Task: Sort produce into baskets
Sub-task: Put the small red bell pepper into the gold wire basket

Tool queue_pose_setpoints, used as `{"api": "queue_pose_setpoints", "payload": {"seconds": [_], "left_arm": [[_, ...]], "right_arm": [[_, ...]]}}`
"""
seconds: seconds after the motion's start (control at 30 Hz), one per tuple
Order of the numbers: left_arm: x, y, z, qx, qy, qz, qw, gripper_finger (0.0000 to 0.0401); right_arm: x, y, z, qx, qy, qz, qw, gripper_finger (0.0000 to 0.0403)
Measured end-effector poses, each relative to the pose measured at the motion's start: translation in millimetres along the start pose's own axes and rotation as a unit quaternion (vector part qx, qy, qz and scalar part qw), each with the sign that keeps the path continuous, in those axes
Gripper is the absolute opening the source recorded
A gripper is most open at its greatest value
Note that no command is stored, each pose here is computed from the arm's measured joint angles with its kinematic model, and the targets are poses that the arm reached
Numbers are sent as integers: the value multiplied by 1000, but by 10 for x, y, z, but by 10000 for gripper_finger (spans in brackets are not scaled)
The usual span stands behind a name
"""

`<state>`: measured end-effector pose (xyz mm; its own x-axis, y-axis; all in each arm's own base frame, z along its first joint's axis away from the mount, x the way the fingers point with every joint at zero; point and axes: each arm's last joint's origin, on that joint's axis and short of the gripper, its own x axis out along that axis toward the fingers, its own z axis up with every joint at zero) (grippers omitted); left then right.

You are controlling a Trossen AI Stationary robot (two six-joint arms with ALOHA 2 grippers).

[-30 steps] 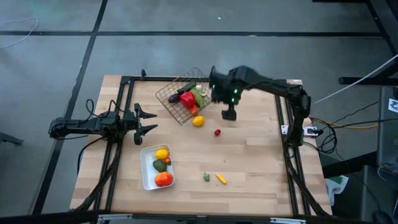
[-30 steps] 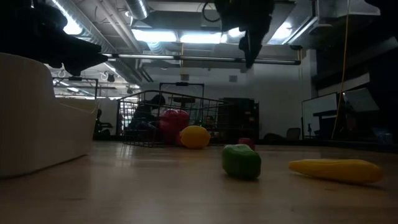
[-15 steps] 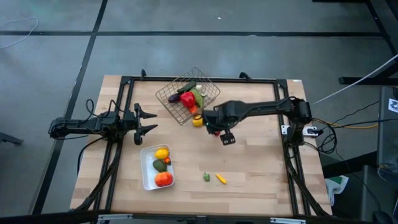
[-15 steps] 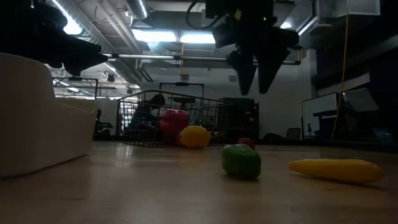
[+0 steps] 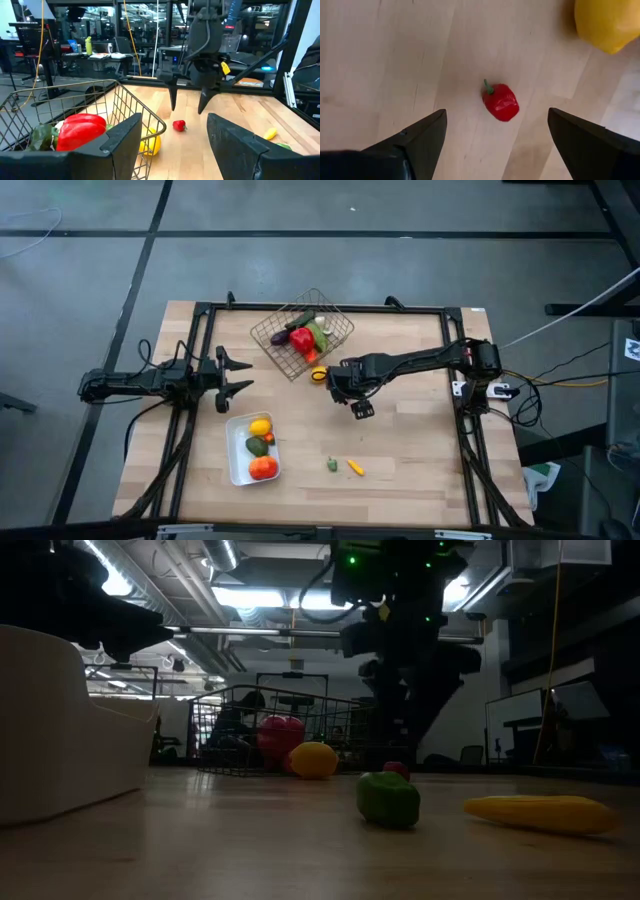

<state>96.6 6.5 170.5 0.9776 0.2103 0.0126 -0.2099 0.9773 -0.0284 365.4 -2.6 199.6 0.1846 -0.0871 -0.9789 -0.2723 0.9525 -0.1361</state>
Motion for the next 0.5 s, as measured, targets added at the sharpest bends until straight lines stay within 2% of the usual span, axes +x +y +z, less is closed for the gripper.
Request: {"api": "queue_pose_setpoints", "payload": {"seconds": [0.4, 0.5], "left_arm": [[0, 0, 0, 0, 0, 0, 1000, 221], [0, 0, 0, 0, 0, 0, 1000, 221]], "right_arm": [[247, 29, -56, 3, -29, -28, 999, 341], [304, 45, -92, 3, -27, -27, 999, 330]]}}
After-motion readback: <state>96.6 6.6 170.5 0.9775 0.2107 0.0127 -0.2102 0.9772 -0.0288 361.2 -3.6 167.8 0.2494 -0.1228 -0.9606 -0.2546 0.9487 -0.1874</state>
